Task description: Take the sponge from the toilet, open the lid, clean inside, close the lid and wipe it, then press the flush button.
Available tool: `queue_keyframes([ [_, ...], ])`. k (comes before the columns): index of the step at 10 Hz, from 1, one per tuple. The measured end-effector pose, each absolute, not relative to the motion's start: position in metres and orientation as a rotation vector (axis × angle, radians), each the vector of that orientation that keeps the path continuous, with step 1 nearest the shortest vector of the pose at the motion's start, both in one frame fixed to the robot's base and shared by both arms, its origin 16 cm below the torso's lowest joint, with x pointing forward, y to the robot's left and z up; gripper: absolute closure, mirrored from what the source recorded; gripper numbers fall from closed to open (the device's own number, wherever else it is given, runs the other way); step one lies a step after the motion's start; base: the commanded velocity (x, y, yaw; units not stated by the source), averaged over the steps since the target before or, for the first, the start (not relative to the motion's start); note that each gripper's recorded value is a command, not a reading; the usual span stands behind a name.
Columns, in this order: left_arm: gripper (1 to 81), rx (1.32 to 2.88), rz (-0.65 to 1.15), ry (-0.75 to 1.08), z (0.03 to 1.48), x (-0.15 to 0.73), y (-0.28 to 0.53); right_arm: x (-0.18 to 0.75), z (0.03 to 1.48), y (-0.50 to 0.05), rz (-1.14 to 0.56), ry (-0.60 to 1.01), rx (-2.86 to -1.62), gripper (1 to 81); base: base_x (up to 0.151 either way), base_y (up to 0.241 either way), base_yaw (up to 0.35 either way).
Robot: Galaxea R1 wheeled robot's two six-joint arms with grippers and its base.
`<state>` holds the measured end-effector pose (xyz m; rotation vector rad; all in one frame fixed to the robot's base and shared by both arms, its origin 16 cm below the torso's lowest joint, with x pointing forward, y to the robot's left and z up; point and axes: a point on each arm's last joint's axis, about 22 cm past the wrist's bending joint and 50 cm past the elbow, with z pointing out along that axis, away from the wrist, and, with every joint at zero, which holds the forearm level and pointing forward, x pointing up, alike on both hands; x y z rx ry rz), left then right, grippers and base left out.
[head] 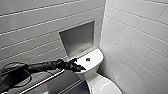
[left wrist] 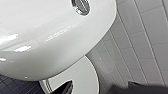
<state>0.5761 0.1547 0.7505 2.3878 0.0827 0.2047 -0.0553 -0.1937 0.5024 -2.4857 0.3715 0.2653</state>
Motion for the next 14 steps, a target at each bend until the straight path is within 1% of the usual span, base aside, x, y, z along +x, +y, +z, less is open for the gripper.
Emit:
queue_keyframes([
  [4, 1.0, 2.415, 0.292, 0.145, 0.763, 0.645, 0.144, -0.054, 0.508, -0.184, 0.263, 0.386, -2.464, 81.1, 0.000, 0.000, 0.000],
  [5, 81.1, 2.420, 0.313, 0.161, 0.766, 0.660, 0.141, -0.054, 0.508, -0.184, 0.263, 0.386, -2.464, 81.1, 0.000, 0.000, 0.000],
  [8, 81.1, 2.440, 0.330, 0.178, 0.760, 0.684, 0.122, -0.054, 0.509, -0.183, 0.262, 0.389, -2.460, 81.1, 0.000, 0.000, 0.000],
  [10, 81.1, 2.465, 0.347, 0.226, 0.752, 0.701, 0.125, -0.054, 0.510, -0.182, 0.264, 0.392, -2.458, 81.1, 0.000, 0.000, 0.000],
  [12, 81.1, 2.485, 0.365, 0.256, 0.741, 0.726, 0.119, -0.062, 0.512, -0.181, 0.297, 0.404, -2.454, 81.1, 0.000, 0.000, 0.000],
  [14, 81.1, 2.490, 0.380, 0.250, 0.742, 0.742, 0.103, -0.063, 0.513, -0.179, 0.303, 0.412, -2.449, 81.1, 0.000, 0.000, 0.000],
])
